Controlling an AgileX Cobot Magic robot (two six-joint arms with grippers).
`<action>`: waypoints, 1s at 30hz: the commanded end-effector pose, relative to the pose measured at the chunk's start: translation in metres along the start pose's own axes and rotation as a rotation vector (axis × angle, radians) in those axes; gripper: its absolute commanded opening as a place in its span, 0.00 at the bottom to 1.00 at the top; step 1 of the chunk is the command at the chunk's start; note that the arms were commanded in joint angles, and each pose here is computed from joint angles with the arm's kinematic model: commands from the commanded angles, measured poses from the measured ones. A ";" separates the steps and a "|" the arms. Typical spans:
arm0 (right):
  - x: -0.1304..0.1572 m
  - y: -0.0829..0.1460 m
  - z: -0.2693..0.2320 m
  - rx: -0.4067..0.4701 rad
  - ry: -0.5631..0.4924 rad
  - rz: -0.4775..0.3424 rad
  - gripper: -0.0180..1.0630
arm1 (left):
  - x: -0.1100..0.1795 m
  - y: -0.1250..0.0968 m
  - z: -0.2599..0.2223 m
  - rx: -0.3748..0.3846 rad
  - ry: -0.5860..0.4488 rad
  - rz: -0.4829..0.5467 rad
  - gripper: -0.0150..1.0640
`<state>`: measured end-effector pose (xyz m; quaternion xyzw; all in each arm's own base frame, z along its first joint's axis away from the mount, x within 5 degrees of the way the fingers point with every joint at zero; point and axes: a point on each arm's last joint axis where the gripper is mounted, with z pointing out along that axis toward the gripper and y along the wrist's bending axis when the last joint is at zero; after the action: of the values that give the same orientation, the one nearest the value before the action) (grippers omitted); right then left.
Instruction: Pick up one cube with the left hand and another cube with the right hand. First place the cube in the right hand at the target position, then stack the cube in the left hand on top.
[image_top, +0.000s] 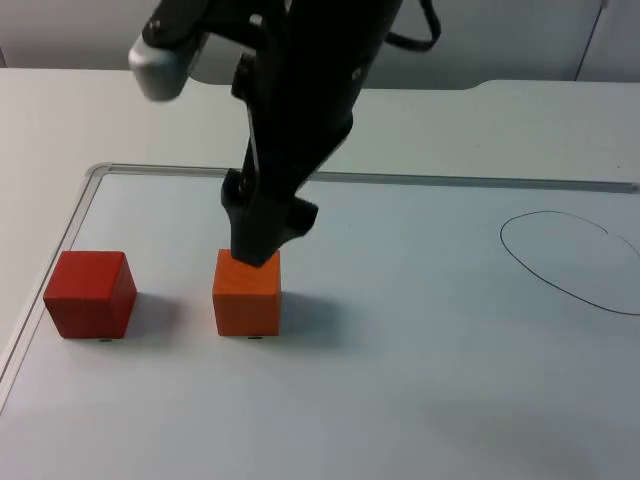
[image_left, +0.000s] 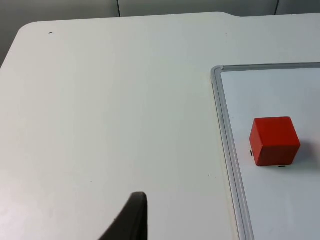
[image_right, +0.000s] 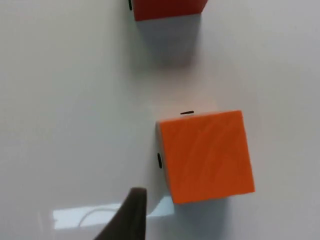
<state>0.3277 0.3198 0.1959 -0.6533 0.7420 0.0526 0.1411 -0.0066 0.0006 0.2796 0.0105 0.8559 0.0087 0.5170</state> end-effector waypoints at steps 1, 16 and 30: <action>-0.001 -0.001 0.014 0.003 0.008 -0.030 0.97 | 0.001 0.000 0.000 0.001 -0.005 -0.005 0.99; 0.007 0.000 0.058 -0.045 0.057 -0.053 0.97 | 0.001 0.000 0.000 0.001 -0.005 -0.005 0.99; 0.011 0.002 0.081 -0.074 0.068 -0.044 0.77 | 0.001 0.000 0.000 0.001 -0.005 -0.005 0.99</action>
<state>0.3355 0.3284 0.1121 -0.6747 0.7315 0.0515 0.0843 -0.0066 0.0006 0.2796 0.0105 0.8559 0.0087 0.5170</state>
